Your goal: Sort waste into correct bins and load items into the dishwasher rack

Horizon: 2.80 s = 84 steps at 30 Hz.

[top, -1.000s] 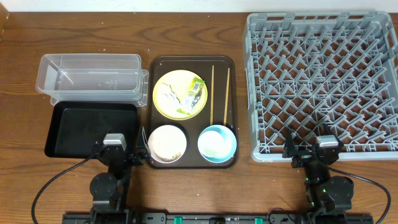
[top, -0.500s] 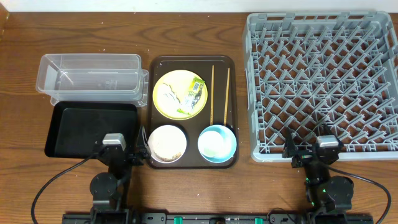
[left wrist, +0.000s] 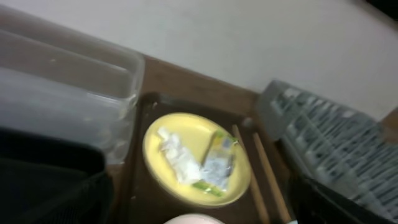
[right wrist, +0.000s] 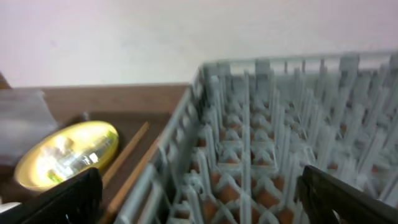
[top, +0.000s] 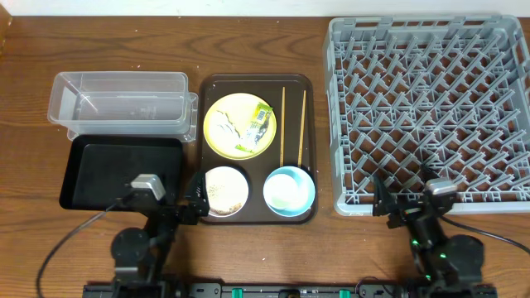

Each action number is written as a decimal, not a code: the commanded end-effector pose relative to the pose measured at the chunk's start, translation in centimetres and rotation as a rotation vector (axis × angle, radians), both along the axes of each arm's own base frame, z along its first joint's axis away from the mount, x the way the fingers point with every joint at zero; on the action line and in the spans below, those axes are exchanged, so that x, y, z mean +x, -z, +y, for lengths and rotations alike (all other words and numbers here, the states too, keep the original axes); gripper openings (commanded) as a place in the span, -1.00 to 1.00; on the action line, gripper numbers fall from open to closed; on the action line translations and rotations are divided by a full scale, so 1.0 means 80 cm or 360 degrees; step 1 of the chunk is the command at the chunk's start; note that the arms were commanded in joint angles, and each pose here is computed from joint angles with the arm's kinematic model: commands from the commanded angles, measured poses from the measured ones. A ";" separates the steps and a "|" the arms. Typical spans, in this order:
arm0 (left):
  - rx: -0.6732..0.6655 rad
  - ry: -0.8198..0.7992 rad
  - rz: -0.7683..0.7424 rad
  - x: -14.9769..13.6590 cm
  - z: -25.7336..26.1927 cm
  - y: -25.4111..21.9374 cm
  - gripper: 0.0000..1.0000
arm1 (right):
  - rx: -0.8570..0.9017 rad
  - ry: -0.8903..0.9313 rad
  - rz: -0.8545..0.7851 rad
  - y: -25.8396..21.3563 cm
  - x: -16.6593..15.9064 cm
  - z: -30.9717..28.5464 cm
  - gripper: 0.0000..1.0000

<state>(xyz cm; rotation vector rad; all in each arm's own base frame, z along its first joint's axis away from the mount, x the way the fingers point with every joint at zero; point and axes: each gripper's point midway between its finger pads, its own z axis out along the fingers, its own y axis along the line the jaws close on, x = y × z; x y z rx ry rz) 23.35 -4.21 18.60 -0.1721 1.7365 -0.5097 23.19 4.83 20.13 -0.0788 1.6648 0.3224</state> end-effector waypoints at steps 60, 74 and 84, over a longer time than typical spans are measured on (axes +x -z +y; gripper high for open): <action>0.0612 0.0761 0.1321 0.013 -0.199 0.006 -0.88 | 0.0172 -0.0134 0.1146 -0.077 0.016 0.030 0.98; -0.0526 0.1933 0.0859 -0.057 -0.236 -0.201 -0.88 | 0.0214 -0.1326 0.0707 -0.157 -0.013 0.158 0.82; -0.0632 0.2134 0.0872 -0.070 -0.239 -0.213 -0.88 | 0.0192 -0.1965 0.0374 -0.205 -0.050 0.226 0.89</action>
